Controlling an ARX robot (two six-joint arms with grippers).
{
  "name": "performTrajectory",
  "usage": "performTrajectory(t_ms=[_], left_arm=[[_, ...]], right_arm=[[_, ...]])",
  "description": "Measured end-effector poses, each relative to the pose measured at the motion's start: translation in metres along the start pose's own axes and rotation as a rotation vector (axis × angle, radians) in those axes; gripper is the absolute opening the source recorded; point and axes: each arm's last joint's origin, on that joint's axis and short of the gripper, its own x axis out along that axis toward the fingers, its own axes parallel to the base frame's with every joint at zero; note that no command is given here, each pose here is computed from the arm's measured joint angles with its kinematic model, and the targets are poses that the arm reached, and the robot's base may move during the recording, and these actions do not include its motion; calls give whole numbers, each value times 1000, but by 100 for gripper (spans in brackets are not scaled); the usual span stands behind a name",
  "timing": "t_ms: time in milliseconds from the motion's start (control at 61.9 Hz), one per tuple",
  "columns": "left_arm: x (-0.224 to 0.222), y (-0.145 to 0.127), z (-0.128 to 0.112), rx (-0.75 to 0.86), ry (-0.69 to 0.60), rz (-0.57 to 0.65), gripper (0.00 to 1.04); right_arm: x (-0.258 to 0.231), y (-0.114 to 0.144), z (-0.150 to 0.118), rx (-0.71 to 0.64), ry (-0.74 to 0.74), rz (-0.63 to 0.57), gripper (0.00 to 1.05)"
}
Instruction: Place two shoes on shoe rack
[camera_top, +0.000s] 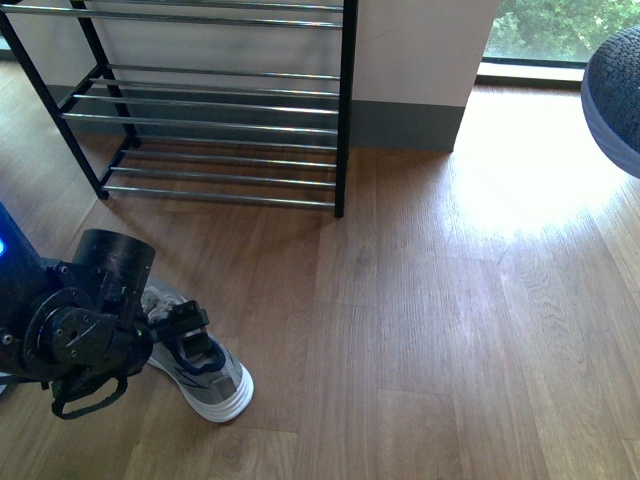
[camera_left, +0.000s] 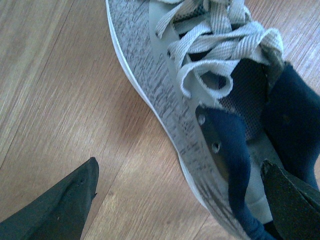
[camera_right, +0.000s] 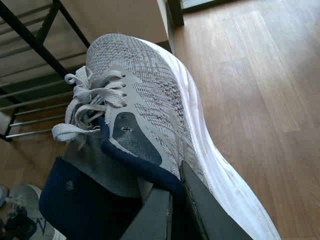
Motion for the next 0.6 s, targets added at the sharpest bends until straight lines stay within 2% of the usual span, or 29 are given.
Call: performTrajectory(t_ms=[259, 307, 598], left_arm=[[8, -2, 0, 19, 22, 19, 95], [8, -2, -1, 20, 22, 23, 91], [8, -2, -2, 26, 25, 29, 46]], right_arm=[[0, 0, 0, 0, 0, 0, 1], [0, 0, 0, 0, 0, 0, 1], [0, 0, 0, 0, 0, 0, 1]])
